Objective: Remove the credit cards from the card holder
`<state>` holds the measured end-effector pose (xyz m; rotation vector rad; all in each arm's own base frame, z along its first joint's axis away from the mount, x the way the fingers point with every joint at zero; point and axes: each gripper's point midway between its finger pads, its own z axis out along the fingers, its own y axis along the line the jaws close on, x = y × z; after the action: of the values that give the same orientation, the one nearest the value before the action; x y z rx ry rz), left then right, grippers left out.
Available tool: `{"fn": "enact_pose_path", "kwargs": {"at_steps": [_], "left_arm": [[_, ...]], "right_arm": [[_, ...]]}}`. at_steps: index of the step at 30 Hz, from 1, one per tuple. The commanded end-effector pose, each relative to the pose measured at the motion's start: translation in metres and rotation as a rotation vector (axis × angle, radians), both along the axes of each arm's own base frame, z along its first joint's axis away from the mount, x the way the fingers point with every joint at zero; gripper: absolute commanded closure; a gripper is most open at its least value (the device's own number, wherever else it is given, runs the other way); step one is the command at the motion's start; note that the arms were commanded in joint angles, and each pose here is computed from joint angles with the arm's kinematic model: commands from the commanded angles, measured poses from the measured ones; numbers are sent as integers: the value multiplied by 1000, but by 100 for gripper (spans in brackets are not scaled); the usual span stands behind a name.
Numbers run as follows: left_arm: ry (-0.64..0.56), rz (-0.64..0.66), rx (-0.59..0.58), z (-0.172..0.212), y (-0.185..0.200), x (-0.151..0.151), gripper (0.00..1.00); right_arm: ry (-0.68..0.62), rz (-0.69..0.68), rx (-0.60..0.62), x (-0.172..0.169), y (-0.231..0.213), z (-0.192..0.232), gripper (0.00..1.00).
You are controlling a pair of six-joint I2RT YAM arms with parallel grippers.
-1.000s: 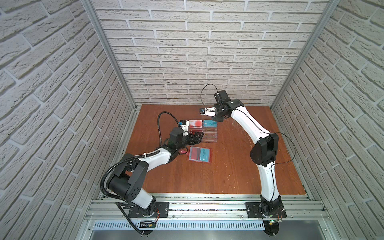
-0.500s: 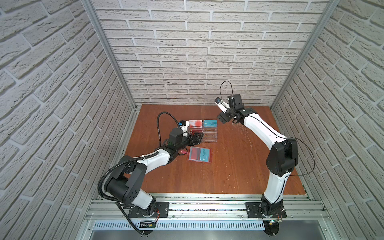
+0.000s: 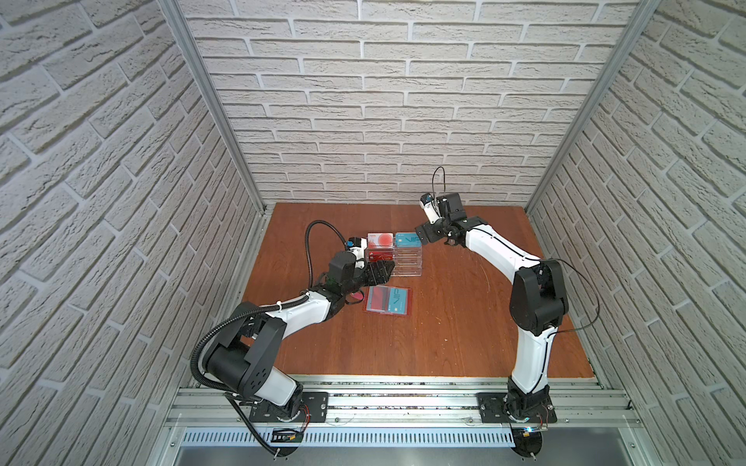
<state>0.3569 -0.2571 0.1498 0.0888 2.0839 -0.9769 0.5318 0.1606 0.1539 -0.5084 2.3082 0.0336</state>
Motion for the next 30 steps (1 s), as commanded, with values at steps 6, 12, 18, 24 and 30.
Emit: {"fn": "enact_pose_path", "kwargs": {"at_steps": [6,12,18,24,30], "left_arm": [[-37,-4,-15,5,-3,4,2],[-31,-5,-16,3,-4,5,2],[-25,-4,-11,2,-4,5,2],[-22,-5,-13,3,-3,4,2],[-27,-14,-23,9,-5,-3,2]], "right_arm": [[33,-13,54,3,9,-21,0],[39,-31,60,7,9,-27,0],[46,-22,77,7,13,-30,0],[35,25,133,-3,21,-15,0],[-17,-32,174,-21,11,18,0]]}}
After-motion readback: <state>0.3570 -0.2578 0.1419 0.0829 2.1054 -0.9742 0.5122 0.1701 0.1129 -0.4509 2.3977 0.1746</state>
